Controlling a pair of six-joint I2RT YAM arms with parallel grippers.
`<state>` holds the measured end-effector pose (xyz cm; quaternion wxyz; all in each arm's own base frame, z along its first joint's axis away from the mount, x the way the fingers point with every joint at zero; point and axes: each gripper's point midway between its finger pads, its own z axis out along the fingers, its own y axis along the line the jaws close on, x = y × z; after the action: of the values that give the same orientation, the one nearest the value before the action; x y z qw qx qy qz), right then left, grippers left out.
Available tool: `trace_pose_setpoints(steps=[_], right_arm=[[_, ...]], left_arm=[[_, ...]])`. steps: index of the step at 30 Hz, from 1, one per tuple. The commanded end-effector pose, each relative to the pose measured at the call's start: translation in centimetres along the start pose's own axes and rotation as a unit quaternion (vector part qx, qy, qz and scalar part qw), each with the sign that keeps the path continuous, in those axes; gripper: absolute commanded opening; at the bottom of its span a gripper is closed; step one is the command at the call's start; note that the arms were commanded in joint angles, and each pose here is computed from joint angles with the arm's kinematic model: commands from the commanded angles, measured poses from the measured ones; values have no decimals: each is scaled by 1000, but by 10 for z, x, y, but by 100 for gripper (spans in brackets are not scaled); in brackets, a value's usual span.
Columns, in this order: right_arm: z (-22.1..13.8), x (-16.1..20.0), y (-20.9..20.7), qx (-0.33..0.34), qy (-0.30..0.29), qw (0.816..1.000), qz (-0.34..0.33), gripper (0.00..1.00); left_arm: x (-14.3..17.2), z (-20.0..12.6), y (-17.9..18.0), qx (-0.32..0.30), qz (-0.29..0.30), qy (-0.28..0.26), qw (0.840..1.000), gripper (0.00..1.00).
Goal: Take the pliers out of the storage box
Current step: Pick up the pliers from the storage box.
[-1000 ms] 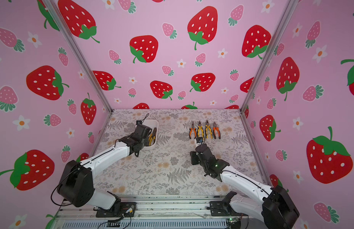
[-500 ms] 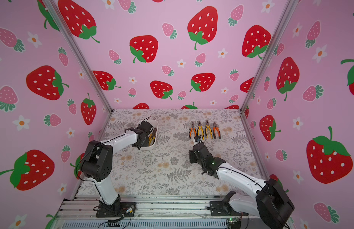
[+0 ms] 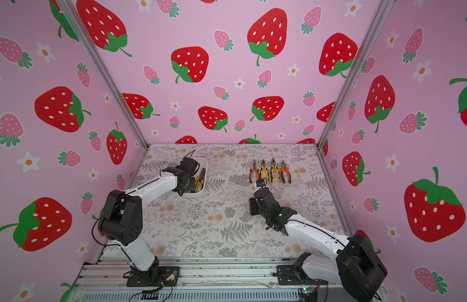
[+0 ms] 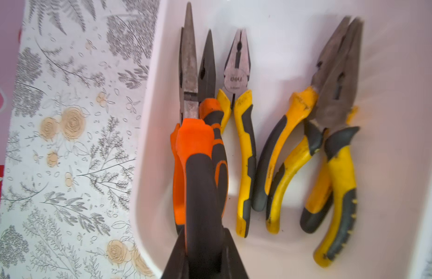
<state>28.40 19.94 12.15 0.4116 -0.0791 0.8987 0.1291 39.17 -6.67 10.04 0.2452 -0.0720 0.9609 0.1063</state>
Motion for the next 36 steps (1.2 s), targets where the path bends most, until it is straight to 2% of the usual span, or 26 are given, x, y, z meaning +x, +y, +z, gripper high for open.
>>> trace_pose_setpoints(steps=[1,6,12,16,19,21,30,35,36], right_arm=[[-1,-13,8,-7,-10,1000,-3,46],[2,-13,10,-7,-4,1000,-5,45],[3,-13,11,-6,-1,1000,-6,45],[3,-12,10,-6,0,1000,-6,45],[4,-12,11,-6,0,1000,-6,45],[4,-12,11,-6,0,1000,-7,45],[2,-12,11,-8,-2,1000,-7,45],[2,-13,11,-8,-3,1000,-8,45],[2,-13,11,-9,-2,1000,-8,45]], left_arm=[[-29,-40,11,9,-20,-68,997,0],[-43,-72,11,47,-34,-101,993,0],[-42,-98,-16,169,-57,-126,976,0],[-38,-99,-31,224,-74,-115,965,0],[-34,-92,-48,302,-107,-96,942,0],[-31,-85,-59,361,-134,-77,920,0],[-17,-34,-57,396,-205,-26,895,0],[-11,-23,-51,375,-199,-10,905,0],[-10,-21,-49,367,-194,-7,910,4]])
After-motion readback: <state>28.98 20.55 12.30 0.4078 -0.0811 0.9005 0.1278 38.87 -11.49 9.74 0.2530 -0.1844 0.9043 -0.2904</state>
